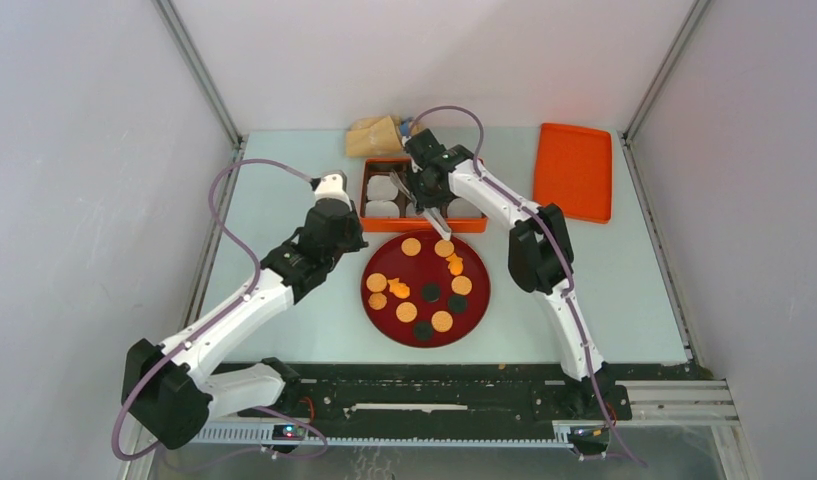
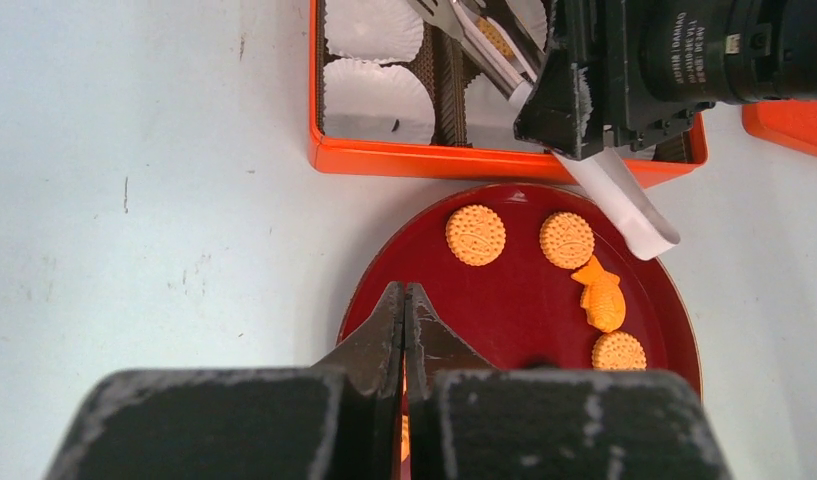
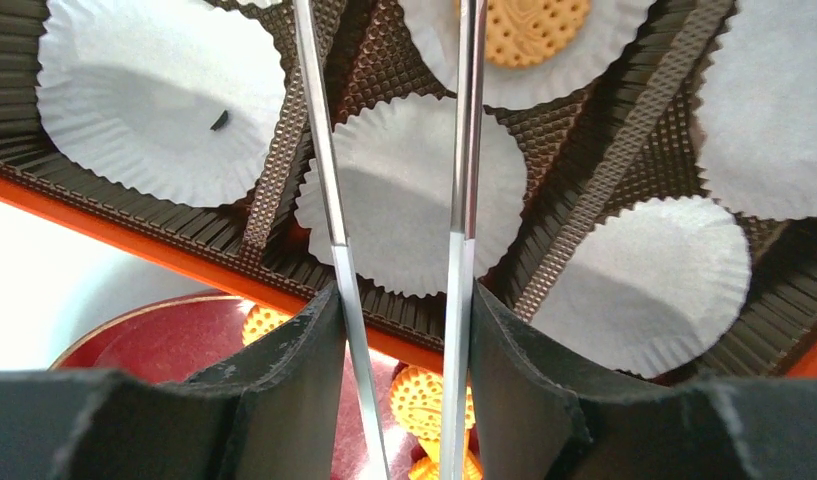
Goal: Pack the cookies
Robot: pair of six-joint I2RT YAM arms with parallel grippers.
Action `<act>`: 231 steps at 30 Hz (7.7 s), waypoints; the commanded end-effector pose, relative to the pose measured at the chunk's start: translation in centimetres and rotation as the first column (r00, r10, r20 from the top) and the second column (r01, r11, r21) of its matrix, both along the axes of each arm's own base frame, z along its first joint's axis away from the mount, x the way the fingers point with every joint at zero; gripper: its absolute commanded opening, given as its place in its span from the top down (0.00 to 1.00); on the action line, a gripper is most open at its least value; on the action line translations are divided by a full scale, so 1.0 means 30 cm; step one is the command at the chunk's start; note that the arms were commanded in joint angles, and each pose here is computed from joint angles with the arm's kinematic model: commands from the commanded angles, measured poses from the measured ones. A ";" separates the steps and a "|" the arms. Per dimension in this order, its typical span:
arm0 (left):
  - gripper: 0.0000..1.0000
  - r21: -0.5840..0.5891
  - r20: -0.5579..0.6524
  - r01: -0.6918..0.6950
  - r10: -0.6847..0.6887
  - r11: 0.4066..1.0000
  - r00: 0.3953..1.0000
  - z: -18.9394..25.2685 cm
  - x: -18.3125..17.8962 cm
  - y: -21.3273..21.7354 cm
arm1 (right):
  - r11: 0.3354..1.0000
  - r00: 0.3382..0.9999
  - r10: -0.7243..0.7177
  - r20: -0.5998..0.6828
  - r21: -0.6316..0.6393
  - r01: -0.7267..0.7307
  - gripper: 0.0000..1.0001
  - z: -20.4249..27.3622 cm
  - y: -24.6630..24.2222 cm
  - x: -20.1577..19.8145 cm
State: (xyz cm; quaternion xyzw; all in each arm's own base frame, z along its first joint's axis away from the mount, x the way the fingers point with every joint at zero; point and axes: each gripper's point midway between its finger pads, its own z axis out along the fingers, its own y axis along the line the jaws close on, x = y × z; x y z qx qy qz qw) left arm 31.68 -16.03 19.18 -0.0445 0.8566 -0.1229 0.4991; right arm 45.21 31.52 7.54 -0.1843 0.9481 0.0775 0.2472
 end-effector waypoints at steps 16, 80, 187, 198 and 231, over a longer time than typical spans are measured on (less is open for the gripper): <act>1.00 -0.031 0.092 -0.012 0.015 0.999 0.996 0.123 0.020 0.003 | 0.994 0.965 0.031 0.259 0.092 -0.056 0.48 0.470 0.031 -0.190; 1.00 -0.077 0.087 -0.001 0.008 0.997 0.996 0.137 -0.005 -0.004 | 0.982 0.989 0.070 -0.132 -0.162 -0.092 0.23 -0.157 -0.123 -0.804; 1.00 -0.070 0.097 0.023 -0.016 0.997 0.995 0.126 -0.010 -0.009 | 0.944 0.947 -0.314 0.065 -0.088 0.319 0.55 0.143 -0.408 -0.038; 1.00 -0.067 0.085 0.024 -0.019 0.997 0.996 0.114 -0.005 -0.015 | 0.945 0.947 -0.314 0.068 -0.067 0.319 0.54 0.147 -0.399 -0.034; 1.00 -0.069 0.088 0.014 -0.008 0.998 0.996 0.116 0.001 -0.013 | 0.960 0.926 -0.273 0.261 0.136 0.245 0.48 0.542 -0.341 -0.184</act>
